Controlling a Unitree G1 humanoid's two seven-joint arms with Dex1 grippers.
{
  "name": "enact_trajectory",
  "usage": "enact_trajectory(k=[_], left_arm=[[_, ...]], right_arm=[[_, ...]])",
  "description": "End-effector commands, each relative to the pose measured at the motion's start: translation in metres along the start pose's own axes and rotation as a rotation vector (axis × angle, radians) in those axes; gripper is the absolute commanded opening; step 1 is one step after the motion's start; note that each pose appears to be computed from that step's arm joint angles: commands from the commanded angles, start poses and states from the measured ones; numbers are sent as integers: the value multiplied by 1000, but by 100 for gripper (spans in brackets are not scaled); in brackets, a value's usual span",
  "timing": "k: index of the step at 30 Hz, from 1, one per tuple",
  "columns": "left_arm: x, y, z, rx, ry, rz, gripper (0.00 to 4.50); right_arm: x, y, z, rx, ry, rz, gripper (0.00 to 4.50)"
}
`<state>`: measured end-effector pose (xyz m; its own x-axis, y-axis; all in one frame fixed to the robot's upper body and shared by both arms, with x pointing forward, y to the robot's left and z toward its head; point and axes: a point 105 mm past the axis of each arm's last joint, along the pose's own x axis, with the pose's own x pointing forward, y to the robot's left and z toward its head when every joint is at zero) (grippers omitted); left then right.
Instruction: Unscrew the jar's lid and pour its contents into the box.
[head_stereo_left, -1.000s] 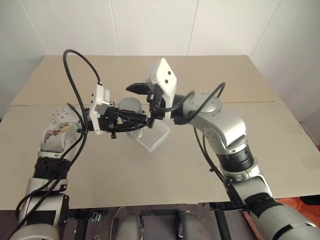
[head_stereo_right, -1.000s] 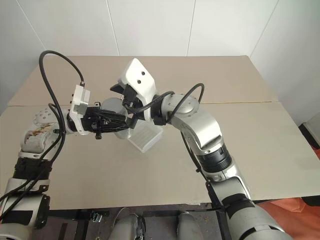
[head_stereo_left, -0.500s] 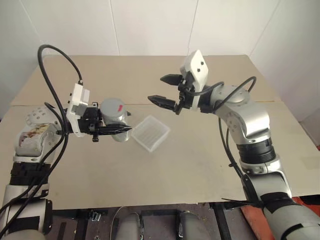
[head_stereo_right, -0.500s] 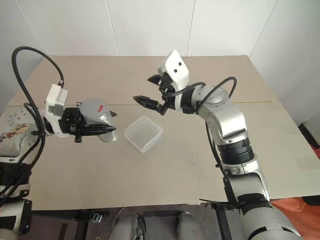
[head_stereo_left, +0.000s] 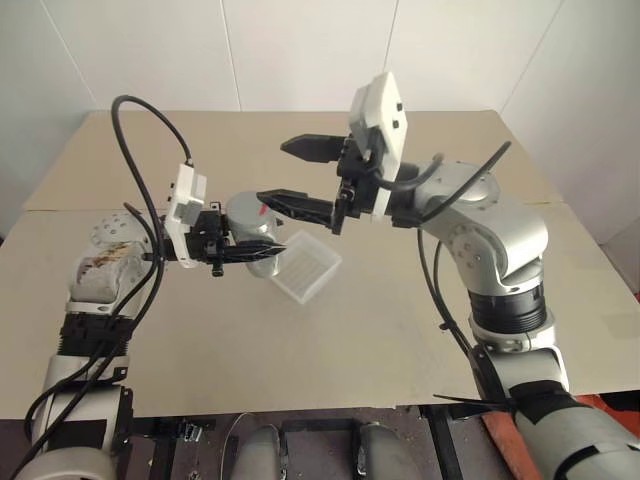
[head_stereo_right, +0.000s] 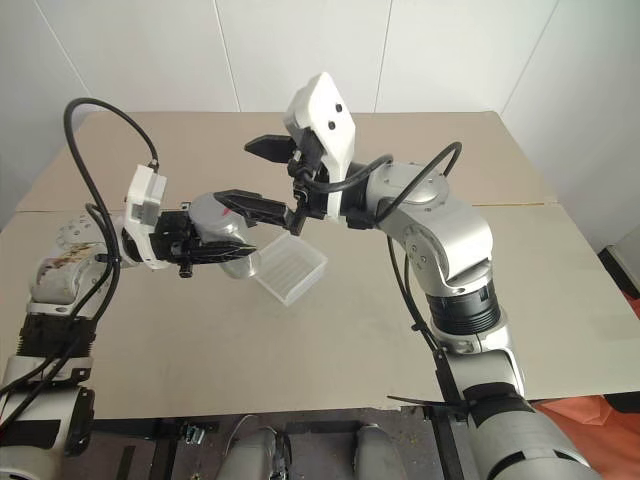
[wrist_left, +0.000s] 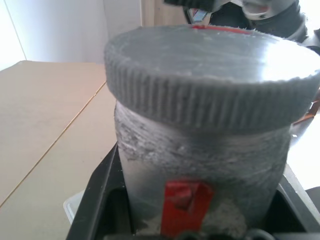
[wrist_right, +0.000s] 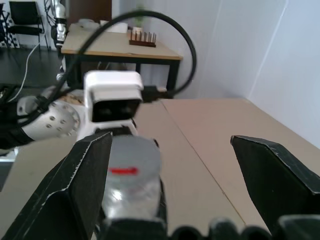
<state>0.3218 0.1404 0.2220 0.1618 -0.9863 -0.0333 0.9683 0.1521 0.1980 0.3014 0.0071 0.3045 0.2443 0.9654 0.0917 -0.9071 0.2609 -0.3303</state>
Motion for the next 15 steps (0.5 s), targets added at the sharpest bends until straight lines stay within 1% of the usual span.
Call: enact_trajectory(k=[1,6,15], left_arm=[[8,3,14,63,-15,-33,193],[11,4,15,68,-18,-51,193],[8,-1,16,76,-9,-59,193]], right_arm=[[14,15,11,-27,-23,48,441],[26,19,5,-22,-10,55,441],[33,9,-3,-25,6,22,441]])
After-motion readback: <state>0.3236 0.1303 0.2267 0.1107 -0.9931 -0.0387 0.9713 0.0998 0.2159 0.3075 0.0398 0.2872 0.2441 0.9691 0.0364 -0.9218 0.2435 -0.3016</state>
